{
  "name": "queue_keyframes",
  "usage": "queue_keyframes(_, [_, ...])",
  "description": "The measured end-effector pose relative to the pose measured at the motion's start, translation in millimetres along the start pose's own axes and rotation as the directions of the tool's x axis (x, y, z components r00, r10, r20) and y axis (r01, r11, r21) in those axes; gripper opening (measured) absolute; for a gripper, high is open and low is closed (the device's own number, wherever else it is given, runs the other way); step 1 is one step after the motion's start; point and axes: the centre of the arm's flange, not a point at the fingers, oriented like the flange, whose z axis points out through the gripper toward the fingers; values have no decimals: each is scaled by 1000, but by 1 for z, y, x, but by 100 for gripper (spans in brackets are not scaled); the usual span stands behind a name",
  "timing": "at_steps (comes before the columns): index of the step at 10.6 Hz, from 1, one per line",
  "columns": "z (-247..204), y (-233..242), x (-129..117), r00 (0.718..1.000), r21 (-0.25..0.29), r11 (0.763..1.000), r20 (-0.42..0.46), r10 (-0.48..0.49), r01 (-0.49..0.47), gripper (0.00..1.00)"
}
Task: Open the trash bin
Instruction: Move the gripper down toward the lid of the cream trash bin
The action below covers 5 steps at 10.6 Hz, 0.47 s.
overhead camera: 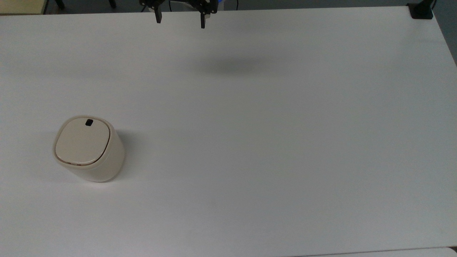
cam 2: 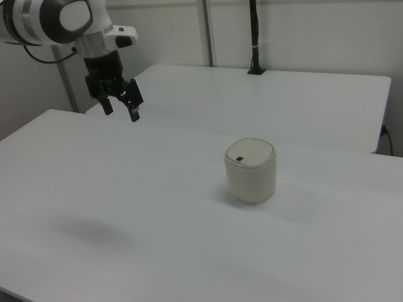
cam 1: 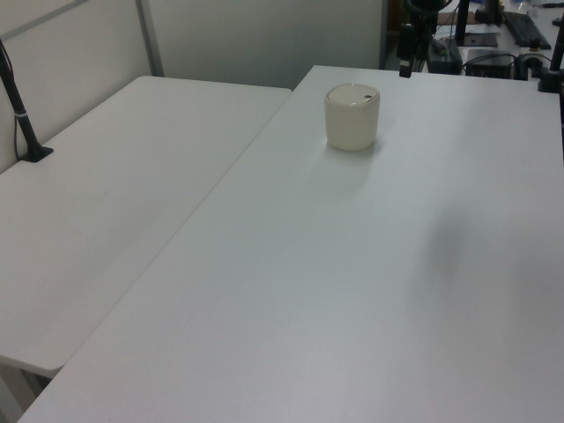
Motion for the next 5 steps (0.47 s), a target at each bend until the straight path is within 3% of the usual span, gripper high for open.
queue_keyframes(5, [3,-2,1,1000,0,1000,5,-3,3,100])
